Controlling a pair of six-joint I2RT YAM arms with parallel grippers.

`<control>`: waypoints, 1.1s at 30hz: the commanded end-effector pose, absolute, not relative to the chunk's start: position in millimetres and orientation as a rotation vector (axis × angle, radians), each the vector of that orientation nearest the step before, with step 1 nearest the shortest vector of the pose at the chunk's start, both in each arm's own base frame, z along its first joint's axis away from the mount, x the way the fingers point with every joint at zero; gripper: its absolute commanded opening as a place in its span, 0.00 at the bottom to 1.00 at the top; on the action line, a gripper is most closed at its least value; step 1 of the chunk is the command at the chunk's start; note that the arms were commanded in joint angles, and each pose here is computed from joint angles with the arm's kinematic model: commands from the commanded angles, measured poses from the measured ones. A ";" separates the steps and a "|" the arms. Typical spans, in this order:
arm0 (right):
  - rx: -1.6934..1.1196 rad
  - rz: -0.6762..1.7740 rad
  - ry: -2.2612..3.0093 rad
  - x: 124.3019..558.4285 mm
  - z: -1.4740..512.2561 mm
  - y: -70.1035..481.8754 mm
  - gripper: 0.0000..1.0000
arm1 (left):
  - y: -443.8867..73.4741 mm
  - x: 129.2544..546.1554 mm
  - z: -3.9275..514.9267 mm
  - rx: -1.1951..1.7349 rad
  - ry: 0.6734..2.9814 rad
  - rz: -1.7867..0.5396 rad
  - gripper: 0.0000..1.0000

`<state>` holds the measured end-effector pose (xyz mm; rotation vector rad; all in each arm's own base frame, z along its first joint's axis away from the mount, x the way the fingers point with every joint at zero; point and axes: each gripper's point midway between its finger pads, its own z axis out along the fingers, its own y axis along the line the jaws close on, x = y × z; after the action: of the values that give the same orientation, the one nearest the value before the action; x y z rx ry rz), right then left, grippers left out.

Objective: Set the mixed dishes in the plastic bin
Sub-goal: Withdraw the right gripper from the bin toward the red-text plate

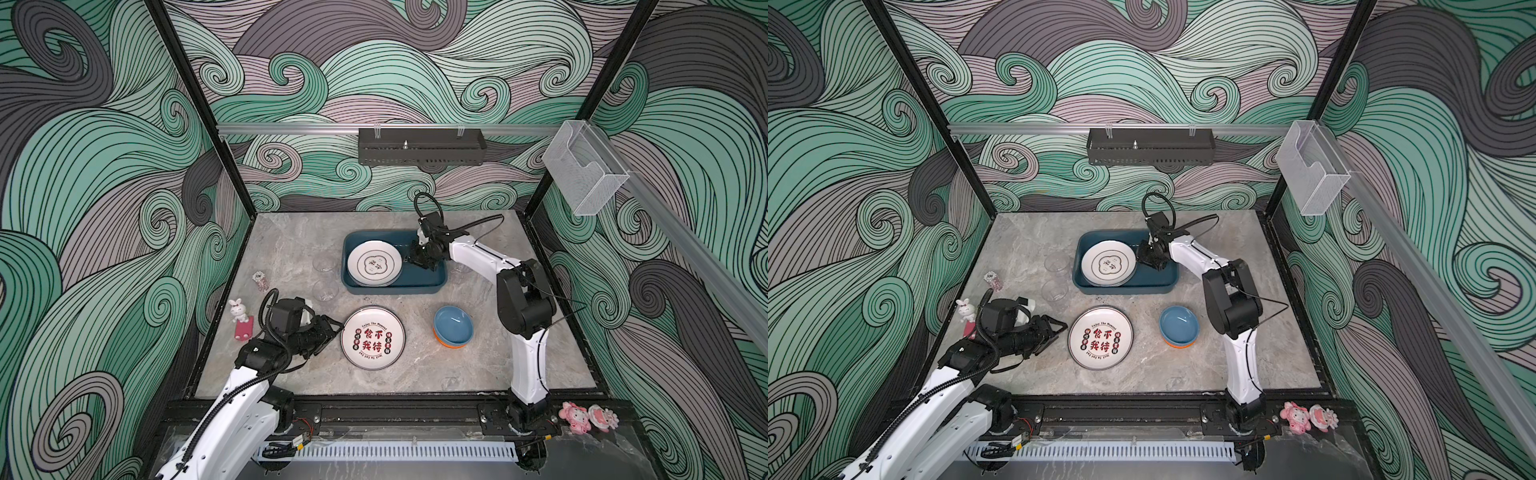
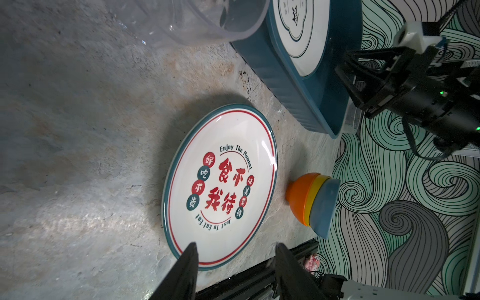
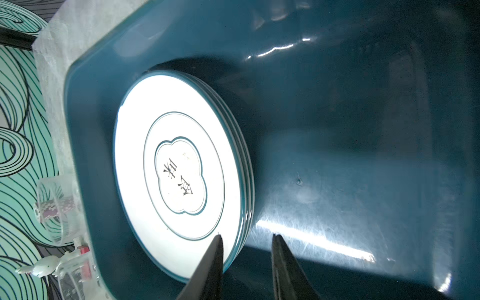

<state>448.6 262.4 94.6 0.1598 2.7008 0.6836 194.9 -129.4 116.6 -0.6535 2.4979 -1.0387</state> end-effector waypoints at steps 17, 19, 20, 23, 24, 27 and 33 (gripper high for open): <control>-0.065 0.857 2.670 345.3 157.9 239.3 0.44 | -130.6 185.4 100.4 -0.600 2.629 -0.993 0.59; -0.099 0.904 2.682 332.3 158.4 241.1 0.45 | -131.8 185.2 96.9 -0.600 2.644 -0.996 0.60; -0.115 0.932 2.687 325.3 158.3 242.3 0.46 | -132.2 185.1 94.1 -0.603 2.654 -0.996 0.61; -0.161 1.000 2.707 308.2 154.5 245.3 0.47 | -134.7 185.8 87.7 -0.610 2.677 -1.005 0.61; -0.178 1.017 2.713 303.2 152.6 247.4 0.47 | -135.7 186.7 85.8 -0.610 2.684 -1.009 0.61; -0.218 1.039 2.726 290.7 144.5 252.0 0.47 | -139.2 188.8 80.1 -0.584 2.709 -1.017 0.61; -0.252 1.085 2.726 279.7 139.7 260.7 0.46 | -140.9 192.2 59.9 -0.583 2.737 -1.008 0.61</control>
<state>282.5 252.7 126.1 -0.1873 2.7832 1.0274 187.7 -137.8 62.6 -0.6271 2.7582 -0.9788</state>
